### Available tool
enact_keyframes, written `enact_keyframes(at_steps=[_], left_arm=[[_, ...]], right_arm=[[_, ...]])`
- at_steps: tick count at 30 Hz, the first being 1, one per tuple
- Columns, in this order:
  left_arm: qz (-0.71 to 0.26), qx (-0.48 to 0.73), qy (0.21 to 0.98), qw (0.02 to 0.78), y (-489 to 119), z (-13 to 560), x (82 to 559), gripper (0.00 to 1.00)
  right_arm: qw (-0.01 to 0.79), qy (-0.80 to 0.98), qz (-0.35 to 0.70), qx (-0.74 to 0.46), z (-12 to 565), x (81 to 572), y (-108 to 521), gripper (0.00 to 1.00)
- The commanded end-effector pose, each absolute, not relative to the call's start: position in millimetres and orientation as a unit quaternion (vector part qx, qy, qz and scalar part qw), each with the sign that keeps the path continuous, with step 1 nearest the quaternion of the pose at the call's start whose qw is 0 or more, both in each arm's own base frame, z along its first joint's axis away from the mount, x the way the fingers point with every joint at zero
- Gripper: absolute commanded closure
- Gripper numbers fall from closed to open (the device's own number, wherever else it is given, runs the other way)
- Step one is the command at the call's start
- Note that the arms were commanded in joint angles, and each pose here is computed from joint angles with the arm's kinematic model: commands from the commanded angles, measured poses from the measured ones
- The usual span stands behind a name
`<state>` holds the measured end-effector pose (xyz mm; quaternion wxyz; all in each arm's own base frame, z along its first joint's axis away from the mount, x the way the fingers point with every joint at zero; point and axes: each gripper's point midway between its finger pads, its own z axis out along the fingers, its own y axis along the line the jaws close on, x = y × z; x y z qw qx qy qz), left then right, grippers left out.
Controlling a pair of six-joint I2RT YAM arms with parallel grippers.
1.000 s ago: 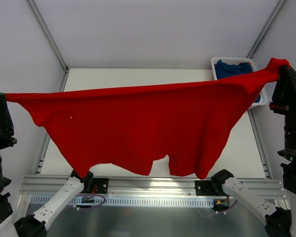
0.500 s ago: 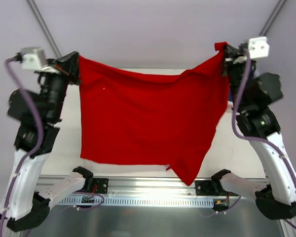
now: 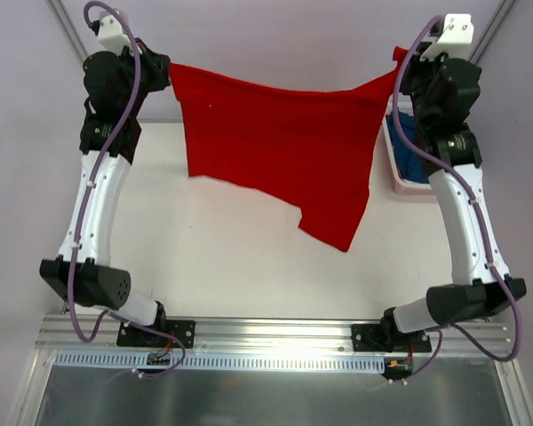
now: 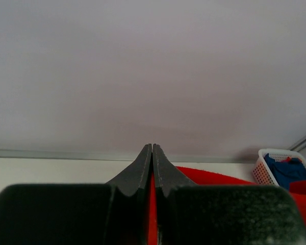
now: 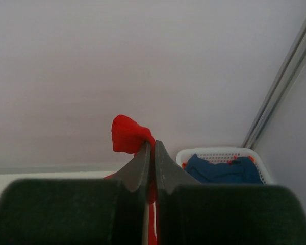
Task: Fold and stack the t-shirts
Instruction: Flatten out the tshirt
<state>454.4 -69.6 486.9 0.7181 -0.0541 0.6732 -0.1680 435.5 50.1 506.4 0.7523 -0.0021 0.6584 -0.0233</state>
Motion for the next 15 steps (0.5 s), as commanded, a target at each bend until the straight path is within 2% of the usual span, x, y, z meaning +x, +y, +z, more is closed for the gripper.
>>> enact_keyframes(at_steps=[1, 6, 7, 12, 13, 15], left_arm=[[-0.215, -0.058, 0.633, 0.742, -58.0, 529.1, 468.6, 1.00], [-0.224, -0.072, 0.613, 0.754, -27.6, 556.2, 507.0, 1.00], [-0.223, -0.068, 0.607, 0.760, -25.9, 565.1, 506.7, 1.00], [-0.208, -0.037, 0.543, 0.813, -24.0, 639.1, 465.5, 1.00], [-0.205, -0.034, 0.540, 0.816, -23.7, 643.6, 459.2, 1.00], [-0.201, -0.021, 0.528, 0.825, -26.9, 657.7, 434.3, 1.00]], right_arm=[[0.779, 0.625, 0.031, 0.038, 549.5, 445.5, 38.6, 1.00], [0.763, 0.644, 0.029, 0.058, 548.1, 495.3, 17.2, 1.00], [0.776, 0.627, 0.030, 0.054, 571.1, 487.6, 17.9, 1.00], [0.807, 0.589, 0.029, 0.039, 604.7, 458.7, 22.8, 1.00], [0.829, 0.558, 0.029, 0.033, 629.9, 430.9, 25.1, 1.00], [0.825, 0.564, 0.035, 0.013, 620.9, 418.7, 41.0, 1.00]])
